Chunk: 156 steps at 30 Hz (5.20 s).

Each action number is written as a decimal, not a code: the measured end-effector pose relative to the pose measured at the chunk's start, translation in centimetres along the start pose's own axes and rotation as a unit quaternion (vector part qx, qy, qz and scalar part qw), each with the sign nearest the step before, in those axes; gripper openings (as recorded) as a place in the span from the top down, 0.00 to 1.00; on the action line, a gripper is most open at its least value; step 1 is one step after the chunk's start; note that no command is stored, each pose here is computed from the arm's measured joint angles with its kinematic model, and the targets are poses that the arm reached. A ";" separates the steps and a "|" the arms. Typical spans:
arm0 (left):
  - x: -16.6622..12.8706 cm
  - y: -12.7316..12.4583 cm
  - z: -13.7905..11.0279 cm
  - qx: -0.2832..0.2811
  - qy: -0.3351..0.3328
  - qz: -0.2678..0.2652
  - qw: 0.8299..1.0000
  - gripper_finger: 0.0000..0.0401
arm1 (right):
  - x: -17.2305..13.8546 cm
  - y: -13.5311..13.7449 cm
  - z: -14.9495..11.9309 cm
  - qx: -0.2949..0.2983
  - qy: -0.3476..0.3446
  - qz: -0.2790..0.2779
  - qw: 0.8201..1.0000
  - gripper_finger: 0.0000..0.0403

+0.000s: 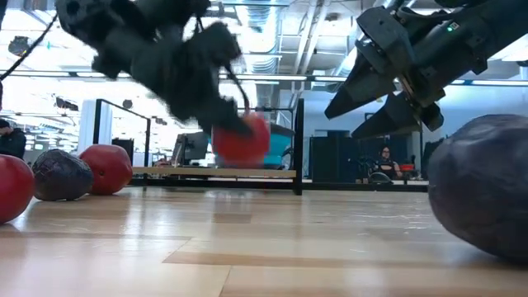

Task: Pick & Place Fruit
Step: Put the red yellow apple into the blue strainer bowl on the shelf, then put the top left dark purple mangosteen into the blue strainer bowl on the shelf

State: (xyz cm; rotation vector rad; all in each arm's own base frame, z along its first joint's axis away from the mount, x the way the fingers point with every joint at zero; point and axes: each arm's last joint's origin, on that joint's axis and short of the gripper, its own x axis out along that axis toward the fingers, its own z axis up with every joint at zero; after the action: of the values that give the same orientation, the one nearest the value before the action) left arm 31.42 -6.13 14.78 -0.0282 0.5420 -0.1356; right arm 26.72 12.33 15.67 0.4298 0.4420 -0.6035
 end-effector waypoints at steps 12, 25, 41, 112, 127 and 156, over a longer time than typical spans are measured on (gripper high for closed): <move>-10.6 9.3 9.5 -0.063 -0.137 0.165 0.975 0.37 | 1.8 -0.6 1.9 0.012 -0.026 -0.013 0.999 0.17; -10.4 21.4 6.0 -0.115 -0.105 0.298 0.942 0.30 | 2.3 -0.2 2.9 0.028 -0.051 0.007 0.998 0.17; -8.2 24.9 3.2 -0.137 -0.106 0.331 0.927 0.29 | 2.3 0.0 3.1 0.044 -0.049 0.023 0.998 0.17; -15.0 -2.9 -8.9 -0.252 0.159 0.106 0.949 0.12 | 4.0 -0.7 5.4 -0.052 -0.072 0.033 0.995 0.17; -12.2 -3.3 -10.7 -0.097 0.118 0.069 0.986 0.14 | 4.0 -0.7 5.4 -0.047 -0.073 0.034 0.996 0.17; -10.9 -3.7 -10.2 -0.020 0.070 0.077 0.994 0.21 | 4.2 -0.8 5.6 -0.035 -0.074 0.032 0.996 0.17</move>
State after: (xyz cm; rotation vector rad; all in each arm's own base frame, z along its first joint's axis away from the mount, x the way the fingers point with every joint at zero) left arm 16.48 -8.18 11.87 -0.0155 0.6848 0.0240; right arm 30.76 7.05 17.90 0.3288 0.3061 -0.5521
